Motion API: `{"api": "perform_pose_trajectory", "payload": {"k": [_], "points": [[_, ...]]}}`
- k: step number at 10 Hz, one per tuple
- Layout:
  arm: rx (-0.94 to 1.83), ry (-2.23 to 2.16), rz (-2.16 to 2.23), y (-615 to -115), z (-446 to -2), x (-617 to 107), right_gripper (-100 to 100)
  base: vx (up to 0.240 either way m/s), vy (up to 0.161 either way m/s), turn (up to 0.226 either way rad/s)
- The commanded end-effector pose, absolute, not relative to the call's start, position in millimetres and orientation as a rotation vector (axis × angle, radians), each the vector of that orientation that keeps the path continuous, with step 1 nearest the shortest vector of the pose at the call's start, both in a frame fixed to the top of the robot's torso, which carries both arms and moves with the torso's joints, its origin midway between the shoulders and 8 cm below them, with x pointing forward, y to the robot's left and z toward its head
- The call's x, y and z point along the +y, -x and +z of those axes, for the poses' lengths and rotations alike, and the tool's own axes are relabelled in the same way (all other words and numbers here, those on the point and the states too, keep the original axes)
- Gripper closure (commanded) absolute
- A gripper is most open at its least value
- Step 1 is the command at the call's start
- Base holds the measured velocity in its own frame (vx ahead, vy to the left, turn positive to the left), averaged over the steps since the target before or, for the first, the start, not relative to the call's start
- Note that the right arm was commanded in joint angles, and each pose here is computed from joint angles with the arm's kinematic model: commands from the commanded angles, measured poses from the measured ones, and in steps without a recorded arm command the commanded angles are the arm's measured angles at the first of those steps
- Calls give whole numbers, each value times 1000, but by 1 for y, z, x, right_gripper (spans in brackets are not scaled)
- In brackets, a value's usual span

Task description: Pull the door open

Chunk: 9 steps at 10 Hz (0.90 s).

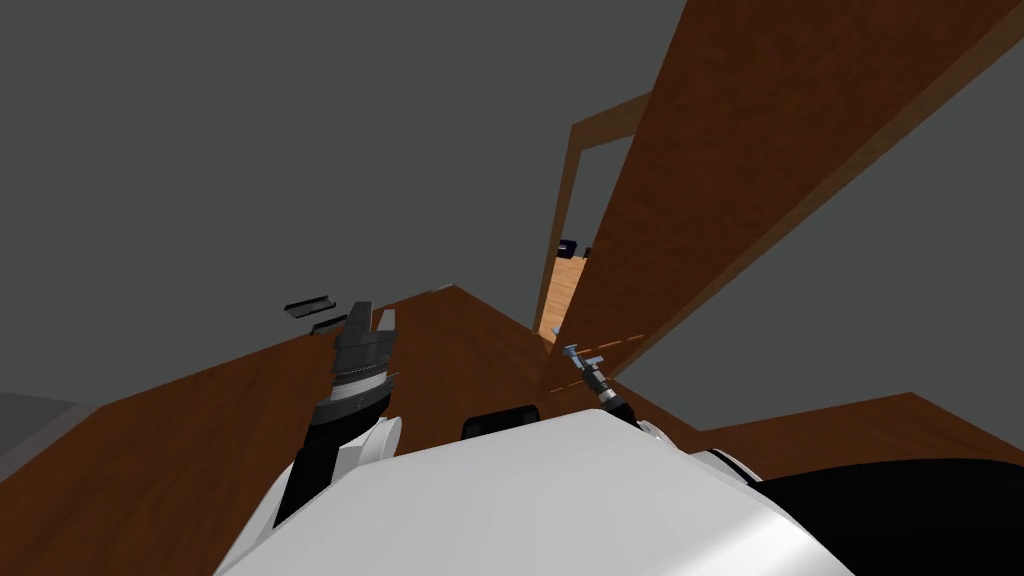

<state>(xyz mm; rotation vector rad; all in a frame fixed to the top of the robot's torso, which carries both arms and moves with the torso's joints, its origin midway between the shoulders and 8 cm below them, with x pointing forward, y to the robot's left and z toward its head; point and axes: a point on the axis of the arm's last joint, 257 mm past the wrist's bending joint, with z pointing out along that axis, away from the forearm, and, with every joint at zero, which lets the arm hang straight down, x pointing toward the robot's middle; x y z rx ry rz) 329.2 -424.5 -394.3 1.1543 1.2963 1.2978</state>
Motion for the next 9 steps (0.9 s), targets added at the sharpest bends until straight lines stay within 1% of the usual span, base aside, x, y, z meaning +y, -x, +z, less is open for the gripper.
{"api": "perform_pose_trajectory", "payload": {"k": [1,4,7,9], "points": [[1297,-1152,1299,-327,-394,-425,100,-207,-82,189],[1299,-1150,1300,-324,-393,-427,100,-223,-72,166],[1301,-1148,1301,-321,-393,-428,100,-186,-105,166],[1302,-1147,1302,-319,-393,-429,100,-208,-73,173]]}}
